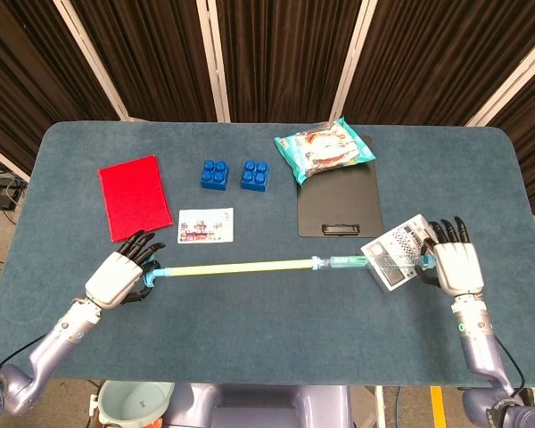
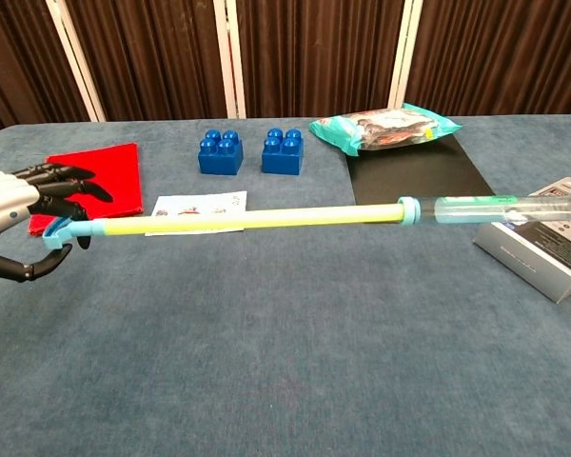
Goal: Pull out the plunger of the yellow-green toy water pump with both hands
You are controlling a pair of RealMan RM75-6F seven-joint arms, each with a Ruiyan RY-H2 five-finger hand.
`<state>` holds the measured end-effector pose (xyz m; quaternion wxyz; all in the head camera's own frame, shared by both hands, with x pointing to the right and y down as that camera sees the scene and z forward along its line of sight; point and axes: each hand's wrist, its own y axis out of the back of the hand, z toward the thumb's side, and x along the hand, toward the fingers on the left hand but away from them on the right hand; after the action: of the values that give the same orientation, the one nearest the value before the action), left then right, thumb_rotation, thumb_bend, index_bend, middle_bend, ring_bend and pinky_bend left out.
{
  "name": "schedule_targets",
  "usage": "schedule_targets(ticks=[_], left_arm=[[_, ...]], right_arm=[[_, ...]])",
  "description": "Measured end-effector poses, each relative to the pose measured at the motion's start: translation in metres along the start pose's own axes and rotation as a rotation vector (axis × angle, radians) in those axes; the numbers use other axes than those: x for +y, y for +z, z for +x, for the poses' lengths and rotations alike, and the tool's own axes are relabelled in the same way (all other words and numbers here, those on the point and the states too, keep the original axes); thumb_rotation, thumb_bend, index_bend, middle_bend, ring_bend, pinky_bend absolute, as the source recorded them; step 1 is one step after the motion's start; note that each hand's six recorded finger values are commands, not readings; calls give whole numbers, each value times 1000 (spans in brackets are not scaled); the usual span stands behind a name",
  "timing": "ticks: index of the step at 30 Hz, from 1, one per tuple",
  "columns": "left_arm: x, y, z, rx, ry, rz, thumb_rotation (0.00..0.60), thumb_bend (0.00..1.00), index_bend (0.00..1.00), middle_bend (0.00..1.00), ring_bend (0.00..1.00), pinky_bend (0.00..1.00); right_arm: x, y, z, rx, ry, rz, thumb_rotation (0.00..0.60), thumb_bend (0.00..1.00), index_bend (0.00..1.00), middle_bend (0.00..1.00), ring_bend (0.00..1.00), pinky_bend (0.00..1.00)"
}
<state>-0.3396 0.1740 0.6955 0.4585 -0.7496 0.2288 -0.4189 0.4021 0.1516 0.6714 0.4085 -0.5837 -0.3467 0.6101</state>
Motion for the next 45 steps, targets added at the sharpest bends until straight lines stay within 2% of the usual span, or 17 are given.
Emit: schedule_targets(ticks=[3, 5, 6, 7, 9, 11, 12, 15, 18, 23, 26, 31, 34, 37, 40, 45], left_arm=[[-12, -2, 0, 16, -24, -32, 600, 540, 459, 135, 24, 41], [-19, -4, 0, 25, -40, -53, 600, 527, 452, 135, 24, 41], [-22, -4, 0, 28, -44, -57, 600, 492, 439, 135, 24, 41], [-23, -5, 0, 30, -45, -59, 600, 455, 428, 136, 24, 41], [-26, -6, 3, 33, -40, -62, 600, 298, 370, 134, 25, 41], [-24, -5, 6, 27, -21, -65, 600, 184, 292, 123, 25, 40], [-22, -4, 9, 23, -12, -64, 600, 139, 238, 114, 25, 40], [-17, -3, 19, 21, 5, -58, 600, 84, 107, 80, 17, 39], [-14, 0, 25, 18, 17, -67, 600, 65, 31, 41, 4, 38], [-4, 9, 29, 9, 31, -91, 600, 64, 25, 22, 0, 38], [9, 13, 28, 4, 62, -119, 600, 64, 38, 21, 0, 39], [35, 16, 15, 27, 113, -149, 600, 65, 45, 7, 0, 39], [46, 18, 1, 67, 110, -135, 600, 65, 42, 1, 0, 38], [54, 17, -17, 130, 100, -74, 600, 65, 40, 0, 0, 38], [56, 8, -47, 235, 84, 4, 600, 65, 39, 0, 0, 38], [53, -1, -112, 440, 65, 9, 600, 66, 28, 0, 0, 39]], right_arm=[[-10, 0, 8, 7, 23, -9, 600, 282, 570, 142, 126, 29], [-16, 0, 13, 12, 37, -16, 600, 268, 473, 113, 112, 30], [-20, 0, 16, 17, 44, -17, 600, 259, 425, 96, 105, 30], [-22, 0, 18, 24, 48, -15, 600, 238, 332, 60, 85, 29], [-25, 1, 22, 35, 55, -15, 600, 171, 127, 9, 35, 13], [-27, 2, 25, 48, 67, -12, 600, 89, 15, 0, 5, 0], [-29, 2, 27, 56, 81, -7, 600, 48, 0, 0, 0, 0], [-32, 4, 33, 79, 123, -2, 600, 2, 0, 0, 0, 0], [-31, 12, 41, 114, 151, -15, 600, 0, 0, 0, 0, 0], [-18, 27, 56, 174, 156, -42, 600, 0, 0, 0, 0, 0], [-2, 35, 65, 202, 133, -59, 600, 0, 0, 0, 0, 0], [41, 39, 80, 203, 10, -60, 600, 0, 0, 0, 0, 0], [63, 32, 90, 158, -68, -30, 600, 0, 0, 0, 0, 0], [71, 18, 101, 87, -104, 23, 600, 0, 0, 0, 0, 0], [73, 3, 115, 17, -116, 40, 600, 0, 0, 0, 0, 0], [71, -6, 127, -2, -105, -1, 600, 0, 0, 0, 0, 0]])
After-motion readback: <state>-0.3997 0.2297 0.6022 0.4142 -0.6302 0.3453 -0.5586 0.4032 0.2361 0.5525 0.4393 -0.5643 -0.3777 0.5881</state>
